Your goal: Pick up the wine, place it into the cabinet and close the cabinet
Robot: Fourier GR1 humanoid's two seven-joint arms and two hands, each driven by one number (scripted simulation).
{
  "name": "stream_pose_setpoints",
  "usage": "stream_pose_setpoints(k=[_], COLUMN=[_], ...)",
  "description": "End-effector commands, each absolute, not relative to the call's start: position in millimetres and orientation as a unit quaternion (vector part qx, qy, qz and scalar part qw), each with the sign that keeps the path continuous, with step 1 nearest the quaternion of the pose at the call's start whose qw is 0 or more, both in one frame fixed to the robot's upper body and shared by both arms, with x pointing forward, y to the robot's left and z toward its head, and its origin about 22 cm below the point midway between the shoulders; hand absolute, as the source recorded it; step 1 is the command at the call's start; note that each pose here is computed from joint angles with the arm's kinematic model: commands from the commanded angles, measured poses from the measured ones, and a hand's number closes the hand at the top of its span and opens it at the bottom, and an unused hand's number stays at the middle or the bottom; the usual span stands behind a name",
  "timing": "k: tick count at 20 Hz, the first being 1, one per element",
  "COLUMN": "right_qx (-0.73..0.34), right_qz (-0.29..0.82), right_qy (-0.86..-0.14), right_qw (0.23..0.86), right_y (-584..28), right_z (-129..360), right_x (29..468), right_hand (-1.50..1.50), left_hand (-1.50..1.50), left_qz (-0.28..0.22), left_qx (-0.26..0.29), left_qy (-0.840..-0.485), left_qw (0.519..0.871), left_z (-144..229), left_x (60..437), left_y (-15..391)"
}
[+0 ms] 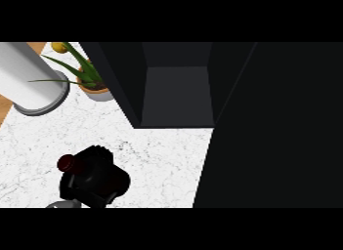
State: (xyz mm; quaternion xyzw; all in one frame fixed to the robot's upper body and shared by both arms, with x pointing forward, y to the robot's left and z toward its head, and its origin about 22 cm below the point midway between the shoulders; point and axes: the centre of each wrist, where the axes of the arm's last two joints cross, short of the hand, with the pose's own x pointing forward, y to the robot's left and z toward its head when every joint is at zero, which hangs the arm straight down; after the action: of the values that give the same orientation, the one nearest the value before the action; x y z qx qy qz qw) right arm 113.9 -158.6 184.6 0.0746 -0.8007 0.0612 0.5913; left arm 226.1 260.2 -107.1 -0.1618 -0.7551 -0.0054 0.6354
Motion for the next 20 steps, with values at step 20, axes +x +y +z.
stream_pose_setpoints(k=[20], right_qx=[0.082], right_qz=[0.054], right_qy=[-0.82], right_qw=[0.563], right_y=[-178], right_z=[199], right_x=[73], right_hand=[-1.5], left_hand=[1.5], left_qz=[-0.015], left_qx=[-0.112], left_qy=[-0.789], left_qw=[0.604], left_z=[-19], left_x=[243], left_y=[150])
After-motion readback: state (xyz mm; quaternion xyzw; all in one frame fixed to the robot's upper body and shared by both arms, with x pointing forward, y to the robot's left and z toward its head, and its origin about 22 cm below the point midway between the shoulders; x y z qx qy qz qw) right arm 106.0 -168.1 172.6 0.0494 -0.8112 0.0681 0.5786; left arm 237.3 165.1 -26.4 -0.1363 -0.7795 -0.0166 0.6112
